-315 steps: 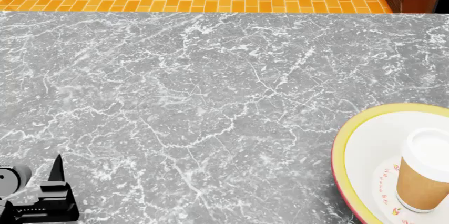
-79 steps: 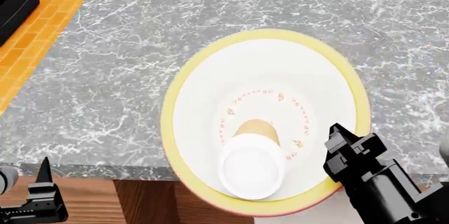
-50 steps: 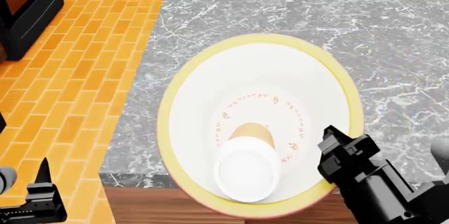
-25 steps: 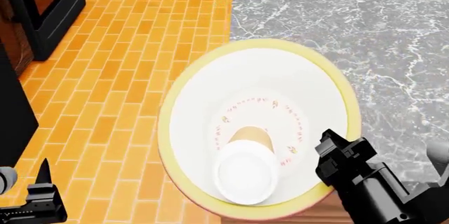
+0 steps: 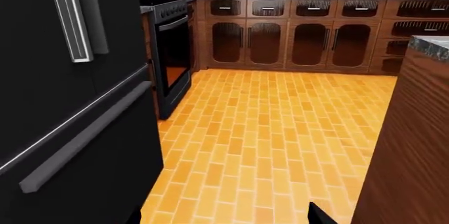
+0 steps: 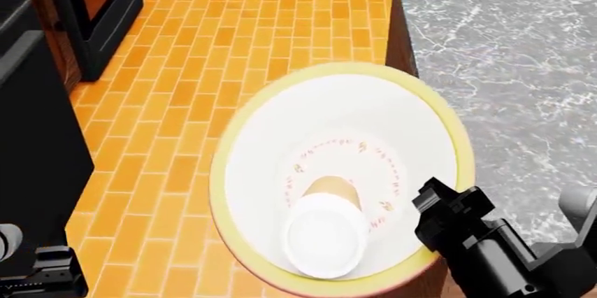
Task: Place the cup inside the bowl on the dining table and move the bowl to any counter.
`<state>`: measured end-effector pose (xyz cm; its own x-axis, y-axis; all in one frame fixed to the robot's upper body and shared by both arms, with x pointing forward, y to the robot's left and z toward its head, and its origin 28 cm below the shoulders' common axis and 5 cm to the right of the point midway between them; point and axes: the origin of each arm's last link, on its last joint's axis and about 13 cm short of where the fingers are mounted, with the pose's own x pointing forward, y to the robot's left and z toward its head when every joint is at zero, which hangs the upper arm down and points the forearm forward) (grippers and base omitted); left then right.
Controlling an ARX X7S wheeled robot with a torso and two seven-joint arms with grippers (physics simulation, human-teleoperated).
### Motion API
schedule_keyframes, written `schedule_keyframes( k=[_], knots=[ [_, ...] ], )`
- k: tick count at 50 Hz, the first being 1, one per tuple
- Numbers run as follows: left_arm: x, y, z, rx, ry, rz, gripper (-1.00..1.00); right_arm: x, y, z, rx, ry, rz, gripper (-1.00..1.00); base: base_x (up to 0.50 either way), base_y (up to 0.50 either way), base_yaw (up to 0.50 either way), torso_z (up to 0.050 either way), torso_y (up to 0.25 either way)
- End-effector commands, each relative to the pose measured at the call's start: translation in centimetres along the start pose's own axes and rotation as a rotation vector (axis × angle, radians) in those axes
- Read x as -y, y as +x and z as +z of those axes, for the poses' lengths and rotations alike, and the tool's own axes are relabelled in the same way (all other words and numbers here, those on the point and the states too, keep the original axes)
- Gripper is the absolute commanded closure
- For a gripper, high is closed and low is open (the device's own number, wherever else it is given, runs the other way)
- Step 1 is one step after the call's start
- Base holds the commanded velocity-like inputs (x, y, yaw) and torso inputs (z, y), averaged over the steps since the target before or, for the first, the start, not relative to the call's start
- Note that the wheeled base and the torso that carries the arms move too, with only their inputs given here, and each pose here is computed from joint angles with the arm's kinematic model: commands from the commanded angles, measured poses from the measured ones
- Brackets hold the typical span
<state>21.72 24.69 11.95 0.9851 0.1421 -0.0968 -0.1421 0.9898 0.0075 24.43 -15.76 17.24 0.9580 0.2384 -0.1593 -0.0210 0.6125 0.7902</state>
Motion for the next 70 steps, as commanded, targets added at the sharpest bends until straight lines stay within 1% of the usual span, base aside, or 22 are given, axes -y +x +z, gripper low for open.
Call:
schedule_keyframes(
  k=[1,9,16,21,23,27,29,30,32,41,50,61,65,70],
  knots=[
    [-0.1,0.1,-0.1,0.004,-0.013,0.002,-1.0,-0.3,0.1,0.1,0.008,-0.001,0.028,1.0,0.05,0.5,0.0,0.0,0.0],
    [0.0,0.1,0.0,0.005,-0.011,0.003,-1.0,-0.5,0.2,0.0,0.009,-0.002,0.052,1.0,0.12,0.5,0.0,0.0,0.0],
    [-0.1,0.1,-0.1,0.005,-0.01,0.002,-1.0,-0.6,0.6,0.0,0.014,-0.003,0.068,1.0,0.36,0.44,0.0,0.0,0.001],
    [-0.1,0.1,0.0,0.006,-0.012,0.005,-1.0,-0.9,0.8,-0.1,0.004,-0.013,0.084,1.0,0.5,0.03,0.0,0.0,0.0],
    [-0.2,0.1,-0.1,0.006,-0.011,0.004,-1.0,-1.1,0.8,-0.1,0.0,-0.029,0.096,1.0,0.5,0.0,0.0,0.0,0.005],
    [-0.2,0.1,-0.1,0.006,-0.011,0.003,-1.0,-1.1,0.9,-0.1,0.008,-0.022,0.094,1.0,0.5,0.0,0.0,0.0,0.0],
    [0.0,0.2,-0.1,0.005,-0.011,0.003,-1.0,-1.2,1.0,-0.2,0.002,-0.024,0.097,1.0,0.5,0.0,0.0,0.0,0.005],
    [-0.2,0.1,-0.2,0.005,-0.012,0.003,-1.0,-1.3,1.0,-0.2,0.001,-0.024,0.099,1.0,0.5,0.0,0.0,0.0,0.0],
    [-0.1,0.1,-0.2,0.005,-0.012,0.002,-1.0,-1.4,1.1,-0.2,-0.004,-0.034,0.105,1.0,0.5,0.0,0.0,0.0,0.0],
    [-0.2,0.2,-0.3,0.003,-0.013,0.003,-1.0,-1.2,1.2,-0.4,-0.007,-0.034,0.096,1.0,0.5,0.18,0.0,0.001,0.001],
    [-0.4,0.1,-0.3,0.003,-0.014,0.004,-1.0,-1.2,1.4,-0.5,-0.009,-0.032,0.096,1.0,0.42,0.44,0.0,0.0,0.002],
    [-0.3,0.1,-0.3,0.003,-0.013,0.002,-1.0,-1.0,1.5,-0.3,0.009,-0.027,0.084,1.0,0.4,0.46,0.0,0.0,0.001],
    [-0.3,0.1,-0.3,0.003,-0.014,0.002,-1.0,-0.8,1.6,-0.4,0.014,-0.037,0.068,1.0,0.47,0.34,0.0,0.0,0.0],
    [-0.3,0.2,-0.3,0.003,-0.014,0.004,-1.0,-0.9,1.8,-0.4,0.009,-0.037,0.076,1.0,0.5,0.26,0.0,0.0,0.002]
  ],
)
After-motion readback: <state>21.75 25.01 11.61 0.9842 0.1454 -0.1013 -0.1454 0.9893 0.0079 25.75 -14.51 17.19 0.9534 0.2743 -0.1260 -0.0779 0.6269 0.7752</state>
